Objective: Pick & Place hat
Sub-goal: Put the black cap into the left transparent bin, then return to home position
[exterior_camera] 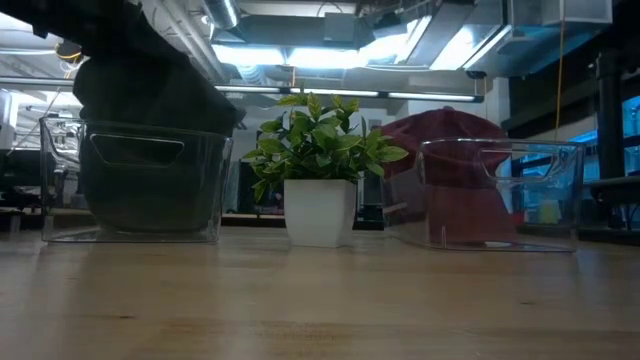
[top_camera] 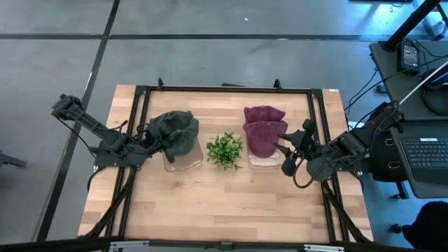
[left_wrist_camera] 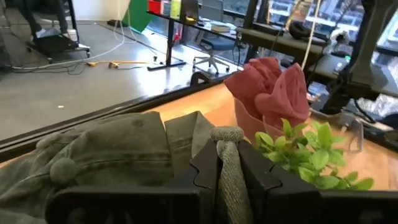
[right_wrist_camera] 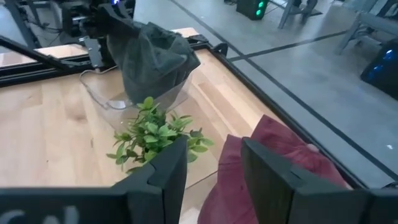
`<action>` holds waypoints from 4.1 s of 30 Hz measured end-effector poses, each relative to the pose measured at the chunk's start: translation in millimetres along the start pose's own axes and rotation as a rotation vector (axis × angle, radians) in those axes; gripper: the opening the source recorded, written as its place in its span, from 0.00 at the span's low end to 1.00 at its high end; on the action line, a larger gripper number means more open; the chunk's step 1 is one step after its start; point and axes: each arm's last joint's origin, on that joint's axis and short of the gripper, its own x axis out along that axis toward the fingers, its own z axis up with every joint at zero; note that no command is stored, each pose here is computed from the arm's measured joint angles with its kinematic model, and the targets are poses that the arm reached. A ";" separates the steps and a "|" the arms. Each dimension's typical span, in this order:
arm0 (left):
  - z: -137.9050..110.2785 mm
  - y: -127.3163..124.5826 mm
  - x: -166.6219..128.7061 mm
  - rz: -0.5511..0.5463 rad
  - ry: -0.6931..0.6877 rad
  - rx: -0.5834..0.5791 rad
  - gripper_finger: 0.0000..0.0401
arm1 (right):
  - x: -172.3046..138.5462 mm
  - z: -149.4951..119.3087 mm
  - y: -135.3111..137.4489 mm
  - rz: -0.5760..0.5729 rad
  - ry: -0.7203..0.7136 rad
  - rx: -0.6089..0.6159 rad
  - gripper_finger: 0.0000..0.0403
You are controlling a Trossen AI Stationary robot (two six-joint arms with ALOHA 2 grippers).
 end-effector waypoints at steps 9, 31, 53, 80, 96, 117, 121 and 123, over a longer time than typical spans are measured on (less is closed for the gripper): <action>-1.1 2.9 -0.1 0.061 -0.034 -0.073 0.14 | 0.8 0.5 -0.9 -0.017 -0.010 -0.002 0.37; -2.4 5.0 -0.1 0.086 -0.049 -0.206 0.19 | 0.8 -0.2 -1.0 -0.008 0.004 -0.005 0.37; 32.4 39.2 -3.3 0.057 -0.088 -0.283 0.42 | -7.4 7.7 -39.3 0.167 0.163 0.153 0.37; 26.7 86.0 -0.4 -0.286 -0.051 -0.167 0.43 | 28.1 -133.7 -101.9 0.673 -0.471 0.191 0.37; -7.8 93.2 -2.1 -0.366 -0.064 -0.096 0.43 | 43.0 -182.9 -105.7 0.626 -0.522 0.202 0.37; -19.4 96.7 0.5 -0.300 0.025 -0.051 0.42 | 55.6 -201.5 -101.8 0.575 -0.408 0.108 0.37; -19.4 96.7 0.5 -0.300 0.025 -0.051 0.42 | 55.6 -201.5 -101.8 0.574 -0.408 0.106 0.37; -19.4 96.7 0.5 -0.301 0.025 -0.051 0.42 | 55.6 -201.5 -101.8 0.575 -0.408 0.107 0.37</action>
